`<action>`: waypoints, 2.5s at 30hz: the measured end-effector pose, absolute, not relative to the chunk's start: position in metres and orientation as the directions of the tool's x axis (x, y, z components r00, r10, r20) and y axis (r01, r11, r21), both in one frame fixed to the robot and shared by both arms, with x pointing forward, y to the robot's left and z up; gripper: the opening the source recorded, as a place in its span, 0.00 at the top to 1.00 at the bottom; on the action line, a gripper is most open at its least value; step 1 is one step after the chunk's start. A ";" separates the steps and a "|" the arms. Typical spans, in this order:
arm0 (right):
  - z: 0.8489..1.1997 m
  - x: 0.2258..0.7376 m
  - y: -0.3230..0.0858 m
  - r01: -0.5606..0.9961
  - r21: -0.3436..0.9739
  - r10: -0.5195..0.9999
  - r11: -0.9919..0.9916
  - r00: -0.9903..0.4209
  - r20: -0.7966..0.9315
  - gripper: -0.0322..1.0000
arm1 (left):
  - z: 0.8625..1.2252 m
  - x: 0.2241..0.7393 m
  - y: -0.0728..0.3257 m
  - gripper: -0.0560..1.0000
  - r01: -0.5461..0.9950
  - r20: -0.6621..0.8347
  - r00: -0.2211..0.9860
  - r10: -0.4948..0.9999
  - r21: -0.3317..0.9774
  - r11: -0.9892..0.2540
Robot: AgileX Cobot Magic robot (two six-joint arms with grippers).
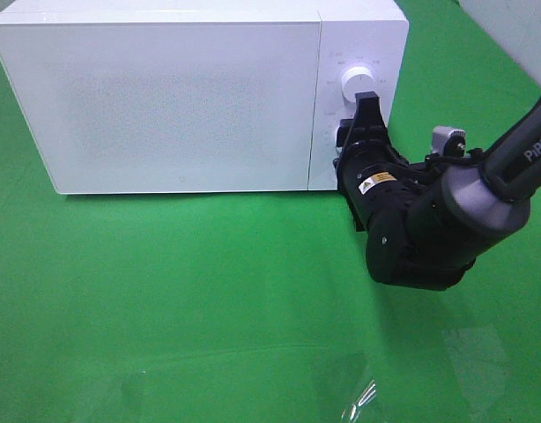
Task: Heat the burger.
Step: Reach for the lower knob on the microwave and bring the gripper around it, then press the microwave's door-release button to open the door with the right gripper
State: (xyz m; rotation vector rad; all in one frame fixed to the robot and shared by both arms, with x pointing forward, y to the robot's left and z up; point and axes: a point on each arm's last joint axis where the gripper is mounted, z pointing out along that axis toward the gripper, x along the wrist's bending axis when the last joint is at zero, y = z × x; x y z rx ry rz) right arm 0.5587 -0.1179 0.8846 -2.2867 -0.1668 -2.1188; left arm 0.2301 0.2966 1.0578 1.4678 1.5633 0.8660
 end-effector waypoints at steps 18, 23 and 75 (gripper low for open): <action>0.884 0.558 -0.118 0.095 0.004 0.011 -0.995 0.078 0.997 0.55 | 1.058 0.230 0.297 0.02 0.443 -0.100 -0.001 0.995 0.892 0.090; 0.884 0.559 -0.118 0.091 0.003 0.010 -0.996 0.079 0.997 0.55 | 1.058 0.230 0.297 0.02 0.443 -0.100 -0.001 0.995 0.892 0.090; 0.916 0.508 -0.126 0.461 0.466 0.578 -0.755 0.132 0.806 0.29 | 1.058 0.230 0.297 0.02 0.443 -0.100 -0.001 0.995 0.892 0.090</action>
